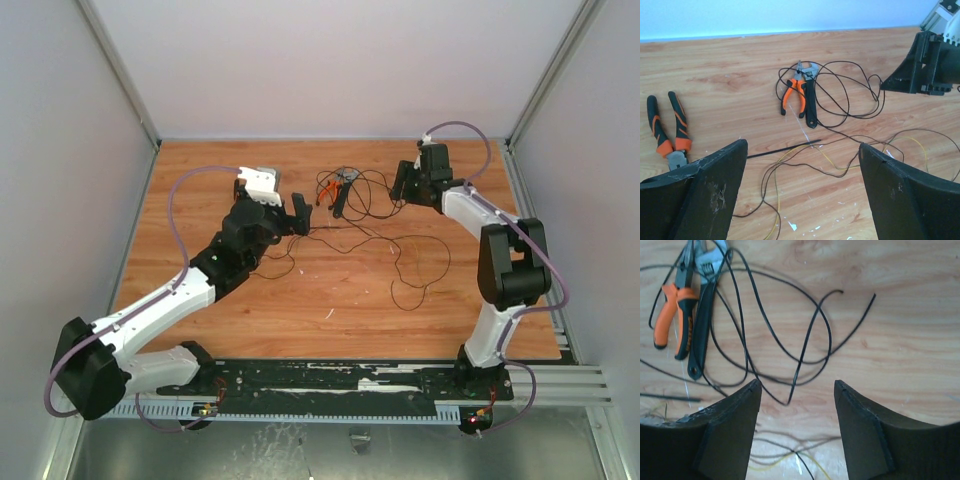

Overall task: Zip-tie the wires
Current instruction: Untie the cable at the center of the board.

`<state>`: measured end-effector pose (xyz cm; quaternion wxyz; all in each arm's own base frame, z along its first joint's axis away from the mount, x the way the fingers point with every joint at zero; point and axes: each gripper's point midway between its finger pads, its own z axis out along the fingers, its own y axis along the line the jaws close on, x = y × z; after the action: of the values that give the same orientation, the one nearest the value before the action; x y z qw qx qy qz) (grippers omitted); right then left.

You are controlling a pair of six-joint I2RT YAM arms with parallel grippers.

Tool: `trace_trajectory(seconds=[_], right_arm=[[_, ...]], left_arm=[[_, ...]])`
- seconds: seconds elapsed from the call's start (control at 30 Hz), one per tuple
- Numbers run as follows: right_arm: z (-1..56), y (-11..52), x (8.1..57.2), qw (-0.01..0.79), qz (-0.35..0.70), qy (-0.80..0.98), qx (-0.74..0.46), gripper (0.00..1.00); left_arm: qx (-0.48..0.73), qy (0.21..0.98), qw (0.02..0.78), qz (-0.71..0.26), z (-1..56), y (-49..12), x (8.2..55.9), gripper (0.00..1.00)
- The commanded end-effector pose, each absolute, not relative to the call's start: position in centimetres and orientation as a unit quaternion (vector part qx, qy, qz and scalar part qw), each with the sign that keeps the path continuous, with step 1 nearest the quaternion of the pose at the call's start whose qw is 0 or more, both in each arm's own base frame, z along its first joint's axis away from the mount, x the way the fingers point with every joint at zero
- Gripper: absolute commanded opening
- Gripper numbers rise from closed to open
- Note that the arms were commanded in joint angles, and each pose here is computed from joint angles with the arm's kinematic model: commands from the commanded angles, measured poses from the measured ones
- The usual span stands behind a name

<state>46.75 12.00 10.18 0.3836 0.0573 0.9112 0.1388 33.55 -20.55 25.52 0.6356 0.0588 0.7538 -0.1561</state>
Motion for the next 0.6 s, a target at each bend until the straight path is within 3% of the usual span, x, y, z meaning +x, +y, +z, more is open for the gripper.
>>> trace_trajectory(seconds=[0.0, 0.23, 0.37, 0.57], right_arm=[[10.8, 12.6, 49.7, 0.407, 0.141, 0.899, 0.074, 0.59], [7.7, 12.8, 49.8, 0.383, 0.142, 0.91, 0.075, 0.36], [8.6, 12.9, 49.9, 0.391, 0.143, 0.907, 0.067, 0.03], [14.3, 11.6, 50.5, 0.441, 0.112, 0.889, 0.052, 0.0]], left_arm=[[0.042, 0.744, 0.649, -0.155, 26.3, -19.8, 33.7, 0.98], [0.041, 0.739, 0.654, -0.155, 26.9, -19.4, 33.5, 0.98], [0.041, 0.739, 0.654, -0.153, 26.8, -19.3, 33.4, 0.98], [0.04, 0.741, 0.653, -0.151, 26.5, -19.2, 33.6, 0.98]])
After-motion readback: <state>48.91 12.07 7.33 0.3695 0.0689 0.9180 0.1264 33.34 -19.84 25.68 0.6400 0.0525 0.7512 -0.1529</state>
